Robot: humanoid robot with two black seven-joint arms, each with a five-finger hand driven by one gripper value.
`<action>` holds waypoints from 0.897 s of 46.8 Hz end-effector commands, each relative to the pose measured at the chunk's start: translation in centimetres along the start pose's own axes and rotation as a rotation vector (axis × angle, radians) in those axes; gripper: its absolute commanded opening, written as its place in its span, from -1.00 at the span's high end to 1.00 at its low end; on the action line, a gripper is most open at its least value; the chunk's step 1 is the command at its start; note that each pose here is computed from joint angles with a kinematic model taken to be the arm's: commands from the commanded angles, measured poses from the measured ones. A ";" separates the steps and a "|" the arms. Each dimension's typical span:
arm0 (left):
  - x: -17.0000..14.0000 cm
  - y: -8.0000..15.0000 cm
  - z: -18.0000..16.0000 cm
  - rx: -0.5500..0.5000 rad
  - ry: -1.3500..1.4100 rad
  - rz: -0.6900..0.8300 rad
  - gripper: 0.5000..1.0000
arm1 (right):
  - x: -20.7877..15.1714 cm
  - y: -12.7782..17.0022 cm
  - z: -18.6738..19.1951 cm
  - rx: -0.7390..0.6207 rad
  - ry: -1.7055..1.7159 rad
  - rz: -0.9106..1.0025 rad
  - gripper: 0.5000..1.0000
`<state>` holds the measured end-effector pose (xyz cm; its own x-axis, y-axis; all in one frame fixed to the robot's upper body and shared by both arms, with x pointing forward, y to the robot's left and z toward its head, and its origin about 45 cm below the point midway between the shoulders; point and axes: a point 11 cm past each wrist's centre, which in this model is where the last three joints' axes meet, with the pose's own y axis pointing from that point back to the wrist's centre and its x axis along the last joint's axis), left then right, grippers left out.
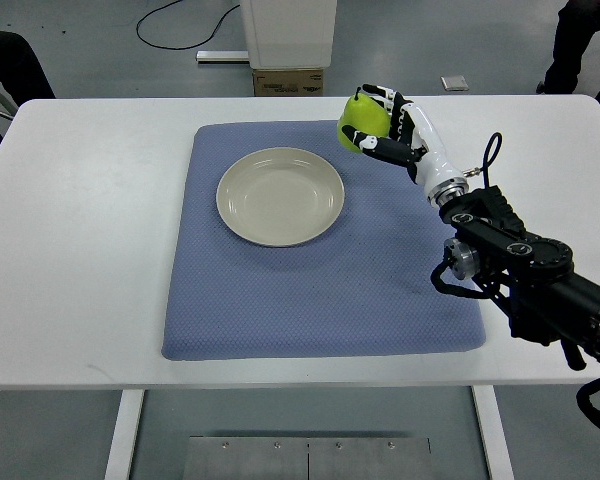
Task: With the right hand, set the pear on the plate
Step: 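Lift the pear upward with the right hand, then carry the pear over the cream plate and lower it onto it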
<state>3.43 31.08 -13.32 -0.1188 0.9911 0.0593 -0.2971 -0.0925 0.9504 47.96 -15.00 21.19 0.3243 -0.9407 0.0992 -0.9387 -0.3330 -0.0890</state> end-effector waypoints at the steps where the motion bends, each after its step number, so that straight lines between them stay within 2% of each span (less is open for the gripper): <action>1: 0.0 0.0 0.0 0.001 0.000 0.000 -1.00 | -0.2 -0.3 -0.3 -0.004 0.002 -0.009 1.00; 13: 0.0 0.0 0.0 0.001 0.000 0.000 -1.00 | -2.0 -0.9 -1.5 -0.009 -0.009 -0.072 1.00; 20: 0.0 0.0 0.0 0.001 0.000 0.000 -1.00 | -4.7 -0.5 -1.5 -0.020 -0.009 -0.160 1.00; 30: 0.0 0.0 0.0 -0.001 0.000 0.000 -1.00 | -7.7 0.9 -0.3 -0.067 0.021 -0.272 1.00; 42: 0.0 0.0 0.0 -0.001 0.000 0.000 -1.00 | -8.4 2.4 1.9 -0.118 0.042 -0.320 1.00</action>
<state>3.43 31.08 -13.32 -0.1186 0.9912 0.0594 -0.2970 -0.0925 0.9504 43.41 -7.92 18.69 0.5989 -0.7879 0.1433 -0.7998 -0.5974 0.0584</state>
